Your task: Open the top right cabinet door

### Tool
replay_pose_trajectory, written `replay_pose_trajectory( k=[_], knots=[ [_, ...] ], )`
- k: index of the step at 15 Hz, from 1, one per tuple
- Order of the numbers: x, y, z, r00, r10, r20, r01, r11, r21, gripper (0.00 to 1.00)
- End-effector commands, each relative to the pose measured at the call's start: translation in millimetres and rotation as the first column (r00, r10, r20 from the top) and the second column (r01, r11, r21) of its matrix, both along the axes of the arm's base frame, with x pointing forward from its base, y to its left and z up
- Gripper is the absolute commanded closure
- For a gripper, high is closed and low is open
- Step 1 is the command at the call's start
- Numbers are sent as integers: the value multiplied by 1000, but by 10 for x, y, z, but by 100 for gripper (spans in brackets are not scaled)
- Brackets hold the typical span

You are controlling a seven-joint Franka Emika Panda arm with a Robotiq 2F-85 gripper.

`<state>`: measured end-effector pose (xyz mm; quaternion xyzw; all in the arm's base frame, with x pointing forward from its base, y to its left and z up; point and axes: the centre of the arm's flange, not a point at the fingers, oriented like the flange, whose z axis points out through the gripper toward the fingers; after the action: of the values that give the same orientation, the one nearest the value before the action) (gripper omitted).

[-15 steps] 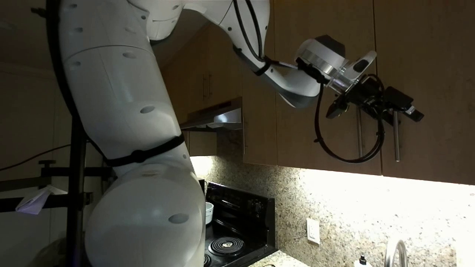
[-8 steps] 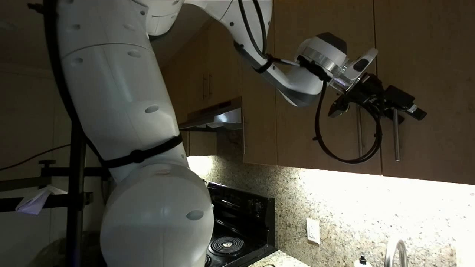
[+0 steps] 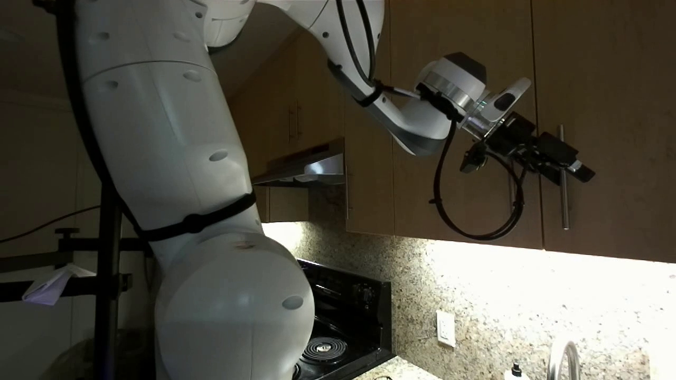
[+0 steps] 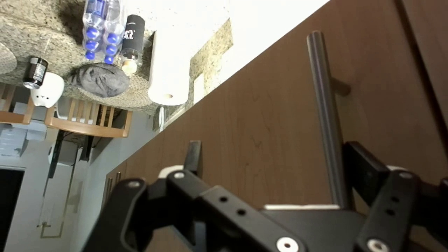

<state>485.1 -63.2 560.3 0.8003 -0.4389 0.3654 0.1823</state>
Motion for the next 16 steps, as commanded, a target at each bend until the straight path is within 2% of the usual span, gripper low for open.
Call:
replay_pose_trajectory(
  k=[1, 7, 11, 14, 16],
  knots=[
    [-251, -147, -50, 995, -95, 12, 95, 995, 15, 0],
    [-433, -351, -29, 985, -163, 47, 162, 986, 37, 0],
    [-622, -374, -10, 992, -89, 84, 87, 996, 29, 0],
    [-796, -426, 10, 994, 41, 102, -45, 998, 38, 0],
    [-913, -524, 22, 992, 77, 102, -80, 996, 28, 0]
  ],
)
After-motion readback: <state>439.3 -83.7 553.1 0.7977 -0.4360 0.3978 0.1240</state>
